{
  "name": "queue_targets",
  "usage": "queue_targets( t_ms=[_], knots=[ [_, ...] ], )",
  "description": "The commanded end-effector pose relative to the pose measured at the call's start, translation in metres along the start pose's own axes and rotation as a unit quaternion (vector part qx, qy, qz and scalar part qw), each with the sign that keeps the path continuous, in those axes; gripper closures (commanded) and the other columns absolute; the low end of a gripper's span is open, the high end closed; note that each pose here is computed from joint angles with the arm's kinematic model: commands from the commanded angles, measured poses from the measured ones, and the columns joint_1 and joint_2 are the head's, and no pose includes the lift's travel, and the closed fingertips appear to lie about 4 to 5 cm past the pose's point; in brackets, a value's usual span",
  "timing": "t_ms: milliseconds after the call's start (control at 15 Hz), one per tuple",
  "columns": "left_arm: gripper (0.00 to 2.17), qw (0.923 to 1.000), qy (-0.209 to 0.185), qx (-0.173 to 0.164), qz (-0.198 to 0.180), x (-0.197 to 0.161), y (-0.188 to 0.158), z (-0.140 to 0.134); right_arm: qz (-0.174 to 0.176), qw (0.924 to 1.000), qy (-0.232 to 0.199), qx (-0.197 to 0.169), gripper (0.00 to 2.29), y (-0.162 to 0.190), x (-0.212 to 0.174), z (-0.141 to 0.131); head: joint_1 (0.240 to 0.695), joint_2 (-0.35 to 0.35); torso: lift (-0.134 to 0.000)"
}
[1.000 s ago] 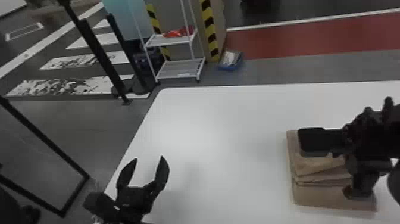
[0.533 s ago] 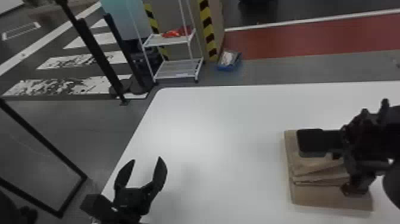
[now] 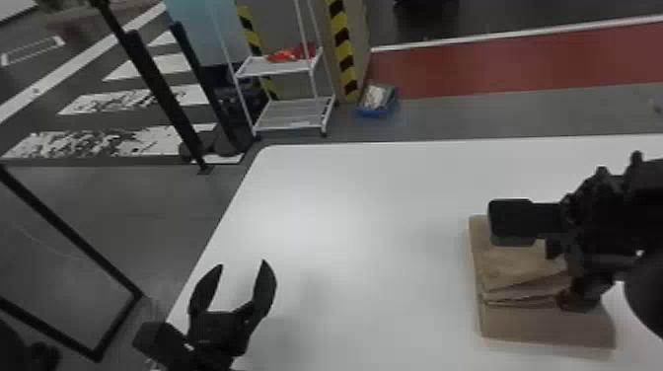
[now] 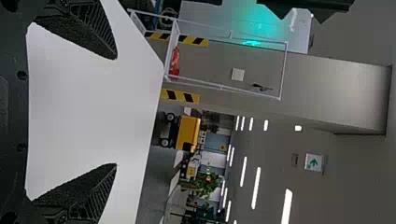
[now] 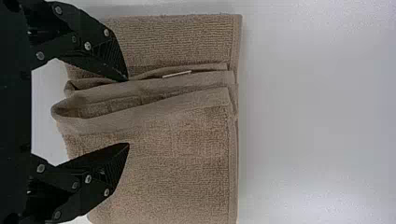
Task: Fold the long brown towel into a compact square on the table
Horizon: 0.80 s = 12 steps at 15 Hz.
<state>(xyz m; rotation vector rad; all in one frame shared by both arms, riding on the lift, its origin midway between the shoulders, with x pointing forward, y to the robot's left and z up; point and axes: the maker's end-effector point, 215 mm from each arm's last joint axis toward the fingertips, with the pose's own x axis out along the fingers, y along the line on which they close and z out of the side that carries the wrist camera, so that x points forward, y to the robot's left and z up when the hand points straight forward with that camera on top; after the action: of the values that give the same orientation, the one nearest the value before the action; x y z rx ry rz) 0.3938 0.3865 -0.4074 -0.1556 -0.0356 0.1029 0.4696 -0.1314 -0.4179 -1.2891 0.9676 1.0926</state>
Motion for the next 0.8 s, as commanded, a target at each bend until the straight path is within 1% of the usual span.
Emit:
queue_targets(
  t_ms=[0, 533, 733],
  knots=[
    [0.06, 1.0000, 0.000, -0.002, 0.000, 0.000, -0.001, -0.001, 0.001, 1.0000, -0.002, 0.009, 0.42, 0.001, -0.002, 0.000, 0.695, 0.322, -0.123],
    [0.06, 1.0000, 0.001, -0.002, 0.001, 0.001, 0.000, -0.003, 0.007, 1.0000, 0.006, 0.003, 0.40, 0.013, 0.005, 0.000, 0.695, 0.326, -0.123],
    [0.06, 1.0000, 0.000, -0.002, 0.001, 0.001, 0.000, -0.002, 0.000, 1.0000, 0.008, 0.002, 0.41, 0.010, 0.006, -0.001, 0.695, 0.326, -0.123]
  ],
)
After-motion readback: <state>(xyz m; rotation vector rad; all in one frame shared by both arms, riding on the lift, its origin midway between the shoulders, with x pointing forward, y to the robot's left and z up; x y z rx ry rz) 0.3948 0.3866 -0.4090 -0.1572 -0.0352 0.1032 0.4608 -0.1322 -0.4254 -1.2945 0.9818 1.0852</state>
